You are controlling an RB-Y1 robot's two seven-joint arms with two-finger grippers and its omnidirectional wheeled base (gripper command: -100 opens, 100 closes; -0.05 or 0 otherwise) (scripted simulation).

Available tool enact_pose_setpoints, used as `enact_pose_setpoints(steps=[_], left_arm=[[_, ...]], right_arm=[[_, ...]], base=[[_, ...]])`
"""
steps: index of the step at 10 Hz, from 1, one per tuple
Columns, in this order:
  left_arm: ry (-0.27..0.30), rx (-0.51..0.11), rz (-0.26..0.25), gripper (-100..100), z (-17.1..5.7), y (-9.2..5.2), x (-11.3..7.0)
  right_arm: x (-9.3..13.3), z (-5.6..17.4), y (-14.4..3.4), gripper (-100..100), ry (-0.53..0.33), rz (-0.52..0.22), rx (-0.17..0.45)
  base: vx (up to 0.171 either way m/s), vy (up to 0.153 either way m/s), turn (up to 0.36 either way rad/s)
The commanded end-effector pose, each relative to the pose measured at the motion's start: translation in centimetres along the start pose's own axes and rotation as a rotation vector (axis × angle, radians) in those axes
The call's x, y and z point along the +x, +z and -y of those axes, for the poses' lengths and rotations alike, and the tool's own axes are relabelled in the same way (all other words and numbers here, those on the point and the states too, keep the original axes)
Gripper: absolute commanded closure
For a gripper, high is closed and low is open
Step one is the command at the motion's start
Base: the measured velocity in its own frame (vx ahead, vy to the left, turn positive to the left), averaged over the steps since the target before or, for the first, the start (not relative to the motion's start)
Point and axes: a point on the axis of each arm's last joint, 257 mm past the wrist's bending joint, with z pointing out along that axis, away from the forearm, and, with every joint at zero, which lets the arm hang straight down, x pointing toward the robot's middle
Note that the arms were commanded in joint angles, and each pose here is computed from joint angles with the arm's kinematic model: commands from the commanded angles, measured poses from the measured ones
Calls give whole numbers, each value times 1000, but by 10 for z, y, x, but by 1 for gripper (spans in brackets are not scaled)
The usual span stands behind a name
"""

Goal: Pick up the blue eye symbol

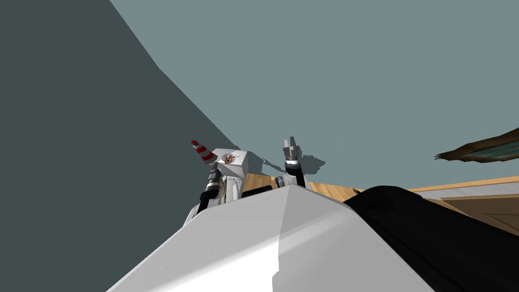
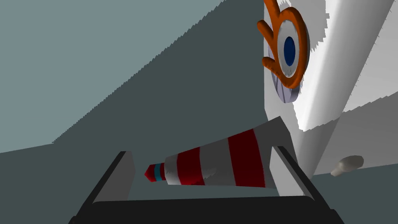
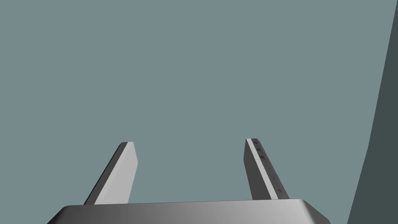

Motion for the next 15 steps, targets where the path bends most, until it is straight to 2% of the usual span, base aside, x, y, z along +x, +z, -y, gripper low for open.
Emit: enact_pose_setpoints(steps=[1, 6, 11, 12, 13, 14, 15], left_arm=[[-9, -40, -7, -100, -14, 4, 6], [-39, -134, -28, -100, -56, 12, 20], [-70, -206, -48, -100, -86, 19, 36], [-66, -195, -45, -100, -83, 19, 35], [-67, -197, -46, 0, -84, 19, 35], [-63, -201, -16, -100, -87, 29, 22], [-63, -202, -2, -100, -88, 34, 15]], right_arm=[[0, 0, 0, 0, 0, 0, 0], [0, 0, 0, 0, 0, 0, 0], [0, 0, 0, 0, 0, 0, 0], [0, 0, 0, 0, 0, 0, 0], [0, 0, 0, 0, 0, 0, 0], [0, 0, 0, 0, 0, 0, 0], [0, 0, 0, 0, 0, 0, 0]], base=[[19, 26, -41], [25, 18, -49], [24, 8, -45], [12, 4, -13], [0, 0, 0], [-36, 3, -214], [-80, 8, -200]])
